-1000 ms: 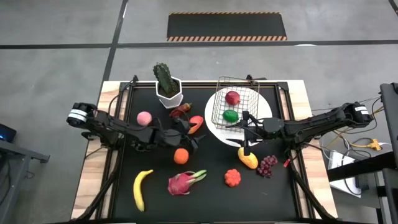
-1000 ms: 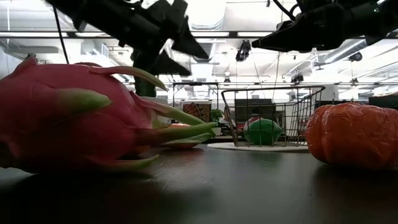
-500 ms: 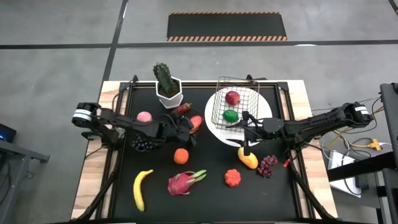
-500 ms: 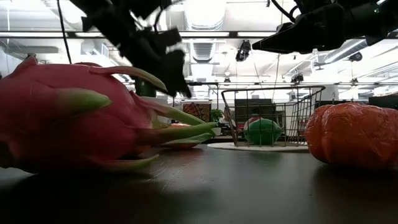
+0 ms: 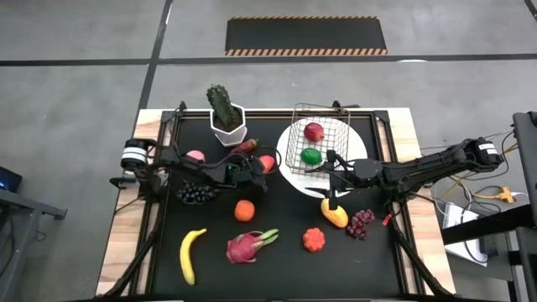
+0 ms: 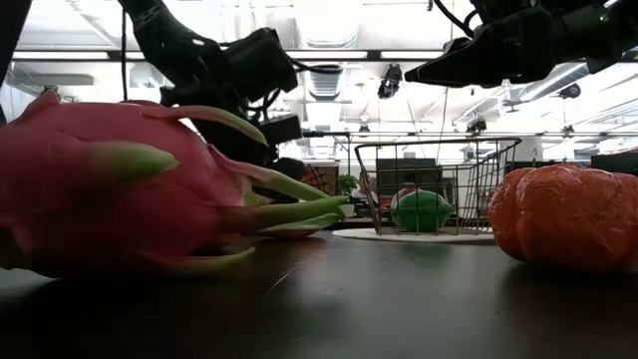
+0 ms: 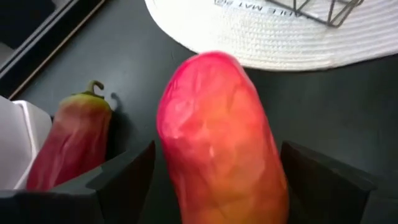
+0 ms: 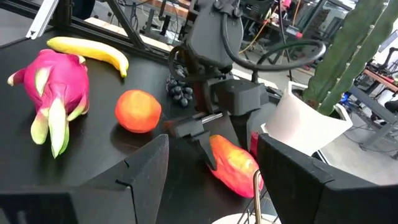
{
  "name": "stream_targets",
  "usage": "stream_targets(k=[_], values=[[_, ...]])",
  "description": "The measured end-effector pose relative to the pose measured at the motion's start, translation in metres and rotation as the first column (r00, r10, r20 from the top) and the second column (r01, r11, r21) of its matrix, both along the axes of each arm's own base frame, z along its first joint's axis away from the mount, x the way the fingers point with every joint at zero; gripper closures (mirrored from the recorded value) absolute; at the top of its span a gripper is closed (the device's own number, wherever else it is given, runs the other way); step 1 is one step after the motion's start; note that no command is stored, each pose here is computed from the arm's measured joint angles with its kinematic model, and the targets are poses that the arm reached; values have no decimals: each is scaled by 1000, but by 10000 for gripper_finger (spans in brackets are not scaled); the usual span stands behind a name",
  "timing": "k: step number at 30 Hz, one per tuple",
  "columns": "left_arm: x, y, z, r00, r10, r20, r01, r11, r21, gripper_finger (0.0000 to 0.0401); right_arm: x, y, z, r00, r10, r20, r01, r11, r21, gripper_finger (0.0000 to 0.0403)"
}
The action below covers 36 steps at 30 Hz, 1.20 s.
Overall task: Build produce basket
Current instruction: Put the red mango into the wire basket
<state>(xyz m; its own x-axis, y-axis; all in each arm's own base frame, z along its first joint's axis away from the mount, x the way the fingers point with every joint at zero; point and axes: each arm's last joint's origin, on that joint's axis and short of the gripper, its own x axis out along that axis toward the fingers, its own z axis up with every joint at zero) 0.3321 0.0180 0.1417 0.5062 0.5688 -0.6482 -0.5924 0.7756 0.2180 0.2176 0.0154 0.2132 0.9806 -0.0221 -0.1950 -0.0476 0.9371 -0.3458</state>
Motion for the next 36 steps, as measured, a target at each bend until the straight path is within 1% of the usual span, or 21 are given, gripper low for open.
stream_targets(k=[4,11,14,17,20,22,23,26,30,33,36], values=[[-1,-1,-2,1000,-2,-6,2,1000,-2,92,0,0,-1,1000,-2,-8,2,1000,8,174],[-1,-2,-1,1000,11,12,-10,1000,-17,172,0,0,-1,1000,-2,-9,2,1000,9,174],[0,-7,2,1000,-5,22,5,1000,-18,190,0,0,-1,1000,-3,-8,4,1000,14,174],[-3,-15,16,998,-22,64,23,1000,-8,192,0,0,-1,1000,-3,-8,4,1000,14,174],[-9,-26,34,993,-37,114,35,999,23,190,0,0,-1,1000,-4,-7,4,1000,16,174],[-13,-34,50,985,-47,166,40,998,47,190,0,0,1,1000,-9,10,9,999,45,174],[-16,-38,59,980,-59,187,49,997,59,190,1,0,2,1000,-15,26,13,997,75,173],[-24,-52,80,962,-114,248,95,992,88,190,1,0,7,997,-29,74,17,989,148,161],[-34,-70,98,930,-193,312,164,979,119,190,2,0,10,993,-33,111,13,984,177,126],[-36,-84,109,881,-275,385,222,959,177,190,5,0,12,987,-33,155,4,983,184,98],[-35,-95,115,822,-374,429,286,923,256,190,11,2,12,979,0,205,-41,979,198,76]])
